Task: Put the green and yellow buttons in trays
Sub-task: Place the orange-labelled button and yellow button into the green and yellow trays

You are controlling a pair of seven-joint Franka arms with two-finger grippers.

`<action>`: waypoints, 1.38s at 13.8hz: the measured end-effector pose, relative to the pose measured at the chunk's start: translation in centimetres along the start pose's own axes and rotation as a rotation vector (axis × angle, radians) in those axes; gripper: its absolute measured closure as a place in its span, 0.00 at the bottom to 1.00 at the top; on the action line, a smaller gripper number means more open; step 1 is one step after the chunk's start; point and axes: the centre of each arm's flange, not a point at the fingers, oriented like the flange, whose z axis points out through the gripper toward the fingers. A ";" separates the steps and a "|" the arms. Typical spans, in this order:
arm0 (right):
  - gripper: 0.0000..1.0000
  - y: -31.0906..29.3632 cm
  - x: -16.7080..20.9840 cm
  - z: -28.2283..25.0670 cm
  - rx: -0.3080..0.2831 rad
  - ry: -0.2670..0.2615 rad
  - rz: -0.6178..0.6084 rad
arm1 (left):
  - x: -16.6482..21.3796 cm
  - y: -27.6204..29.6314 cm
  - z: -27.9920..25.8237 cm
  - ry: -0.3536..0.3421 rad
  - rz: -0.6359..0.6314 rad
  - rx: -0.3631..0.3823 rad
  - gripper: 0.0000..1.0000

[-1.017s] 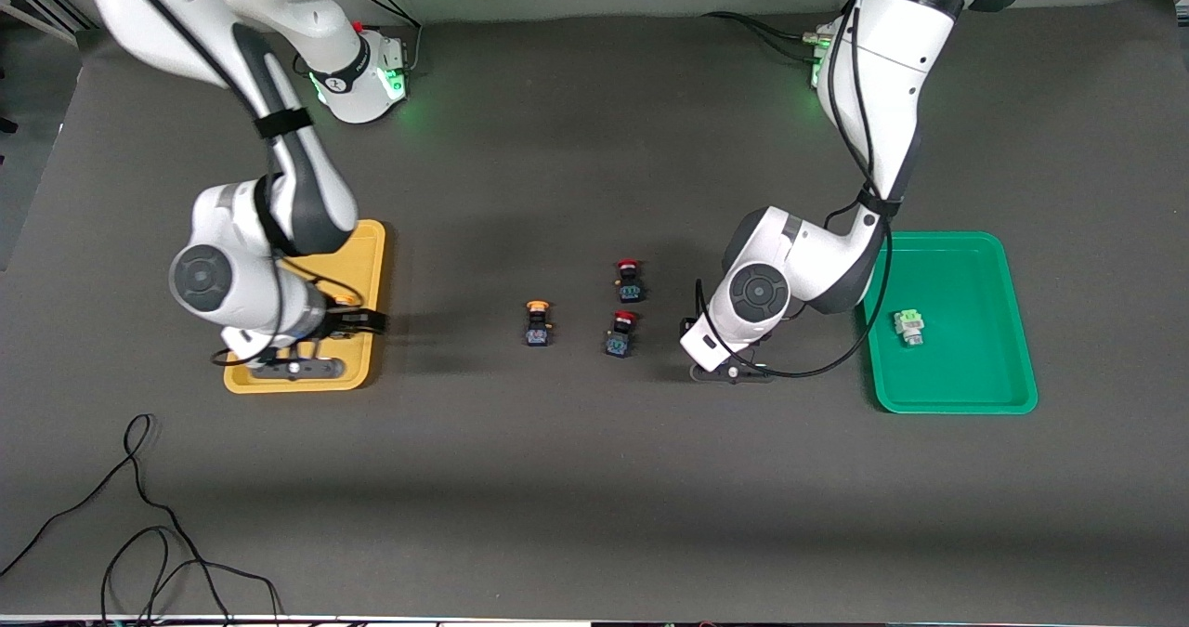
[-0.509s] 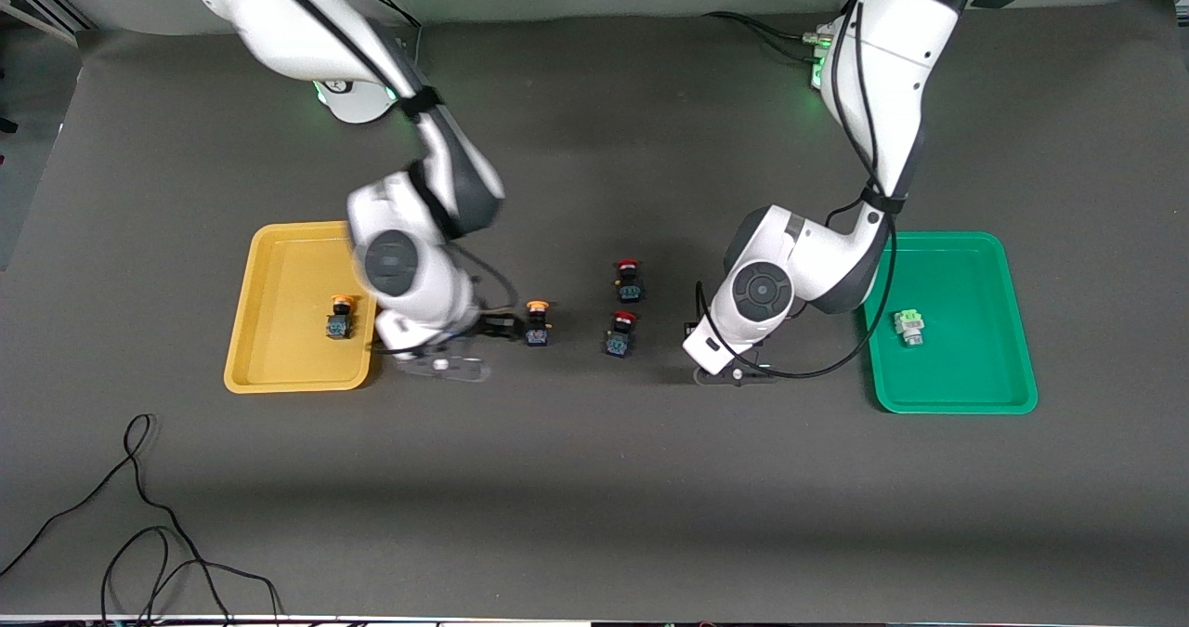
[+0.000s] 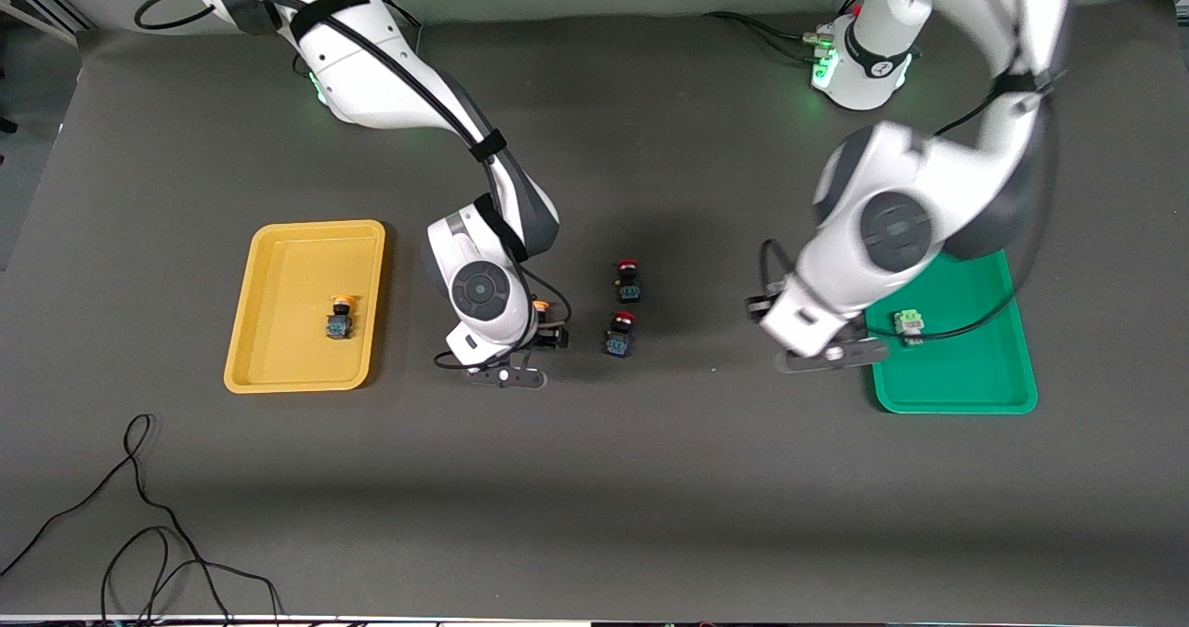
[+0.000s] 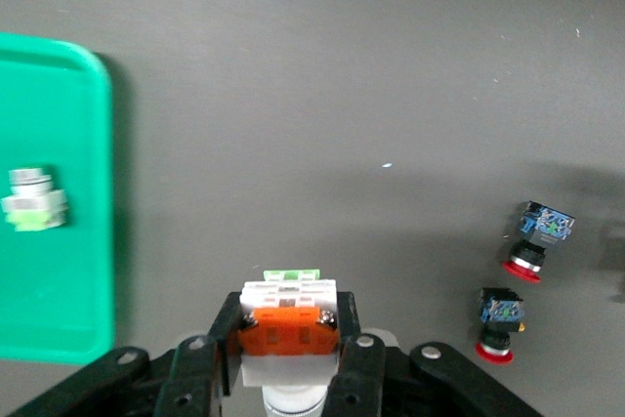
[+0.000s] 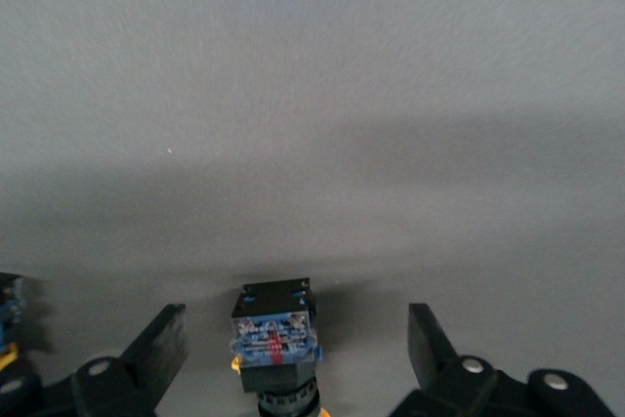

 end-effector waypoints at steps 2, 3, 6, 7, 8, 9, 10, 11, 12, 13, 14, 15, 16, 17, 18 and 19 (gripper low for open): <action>0.00 -1.0 -0.9 2.1 -0.009 0.005 -0.021 | 1.1 -4.7 -1.2 -0.034 0.002 0.008 0.59; 0.00 -1.3 -1.4 3.1 -0.014 0.007 -0.028 | 2.0 -7.3 -1.1 -0.056 0.006 0.013 0.59; 0.10 -1.5 -1.5 3.2 -0.013 0.016 -0.037 | 4.5 -16.5 -0.4 -0.085 0.005 0.021 0.59; 0.22 -1.5 -1.4 2.8 -0.010 0.020 -0.038 | 5.0 -19.6 0.1 -0.089 0.019 0.033 0.59; 0.35 -1.5 -1.3 2.4 -0.008 0.025 -0.036 | 5.5 -22.1 0.9 -0.083 0.034 0.044 0.59; 0.48 -1.4 -1.1 1.8 -0.003 0.032 -0.034 | 5.9 -24.3 2.0 -0.068 0.046 0.044 0.59; 0.58 -1.2 -0.9 1.2 0.000 0.038 -0.030 | 6.2 -26.0 3.4 -0.051 0.061 0.042 0.59; 0.59 -0.9 -0.7 0.4 -0.002 0.036 -0.025 | 6.2 -27.5 5.4 -0.036 0.078 0.043 0.59; 0.59 -0.2 -0.3 -0.6 -0.011 0.027 -0.017 | 6.1 -28.6 7.7 -0.025 0.089 0.043 0.59; 0.59 0.9 0.4 -2.2 -0.018 0.018 -0.020 | 5.7 -29.2 10.0 -0.018 0.097 0.043 0.59; 0.59 2.4 1.2 -4.3 -0.018 0.003 -0.037 | 5.2 -29.4 12.1 -0.010 0.104 0.045 0.59; 0.59 4.5 2.1 -6.7 -0.017 -0.022 -0.063 | 4.7 -29.4 14.1 -0.001 0.111 0.048 0.59; 0.59 7.1 3.0 -9.3 -0.010 -0.051 -0.099 | 4.3 -29.4 16.1 0.007 0.118 0.053 0.59; 0.59 10.1 3.8 -12.0 0.002 -0.077 -0.130 | 3.9 -29.6 18.1 0.013 0.123 0.057 0.59; 0.59 13.2 4.5 -14.6 0.015 -0.102 -0.150 | 3.6 -30.0 19.8 0.018 0.124 0.060 0.59; 0.59 16.3 4.9 -16.9 0.026 -0.119 -0.169 | 3.4 -30.6 21.2 0.018 0.121 0.063 0.59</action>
